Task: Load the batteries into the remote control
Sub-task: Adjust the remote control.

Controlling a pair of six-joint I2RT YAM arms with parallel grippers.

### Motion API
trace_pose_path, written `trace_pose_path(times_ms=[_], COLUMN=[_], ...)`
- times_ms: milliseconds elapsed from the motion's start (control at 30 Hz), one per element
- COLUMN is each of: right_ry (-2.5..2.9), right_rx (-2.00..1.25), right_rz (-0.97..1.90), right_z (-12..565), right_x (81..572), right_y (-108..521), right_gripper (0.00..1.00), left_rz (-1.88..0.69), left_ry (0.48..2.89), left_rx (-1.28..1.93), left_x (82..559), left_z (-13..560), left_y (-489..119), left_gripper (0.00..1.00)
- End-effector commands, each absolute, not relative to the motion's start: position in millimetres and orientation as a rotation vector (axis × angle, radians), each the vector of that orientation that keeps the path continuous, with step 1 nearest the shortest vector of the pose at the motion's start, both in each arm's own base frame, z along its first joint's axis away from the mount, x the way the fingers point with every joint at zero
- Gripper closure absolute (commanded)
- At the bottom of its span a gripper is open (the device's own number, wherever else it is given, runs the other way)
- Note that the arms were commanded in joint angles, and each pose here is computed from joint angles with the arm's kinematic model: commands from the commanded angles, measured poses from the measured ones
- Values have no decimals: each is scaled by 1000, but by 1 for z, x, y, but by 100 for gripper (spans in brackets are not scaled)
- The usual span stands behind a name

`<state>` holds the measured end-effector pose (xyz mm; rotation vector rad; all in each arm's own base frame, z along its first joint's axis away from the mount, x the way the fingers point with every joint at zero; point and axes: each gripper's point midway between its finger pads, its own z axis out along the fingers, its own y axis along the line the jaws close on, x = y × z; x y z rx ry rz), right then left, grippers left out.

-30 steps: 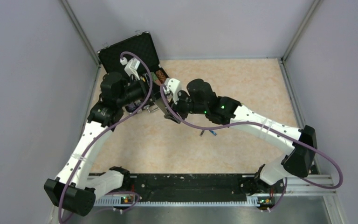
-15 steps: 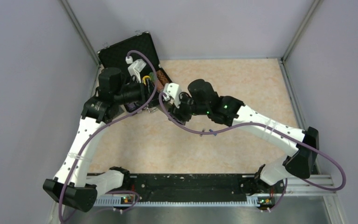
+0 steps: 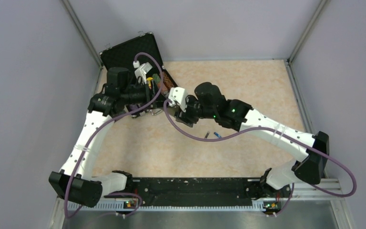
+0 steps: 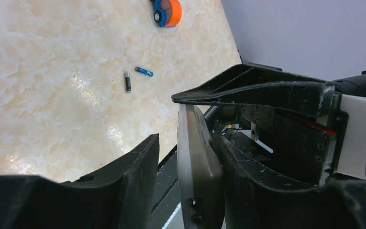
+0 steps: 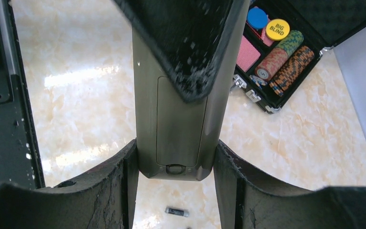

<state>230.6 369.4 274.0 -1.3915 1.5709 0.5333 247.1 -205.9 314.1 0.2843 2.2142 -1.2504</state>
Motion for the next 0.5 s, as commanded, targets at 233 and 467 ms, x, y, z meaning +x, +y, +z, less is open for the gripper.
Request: trace_pose_path(times_ms=[233,467], right_ry=[1477,1476], right_rx=[-1352,-1346], right_rz=[491,484], right_z=[298,298], right_x=[234,236], right_y=[361,362], right_gripper=[82,82], left_rz=[-1290,-1325], left_ry=[2161,2178], left_rx=[284,301], left_x=[251,248], left_z=[333,329], left_y=[-203,-205], left_gripper=[57,99])
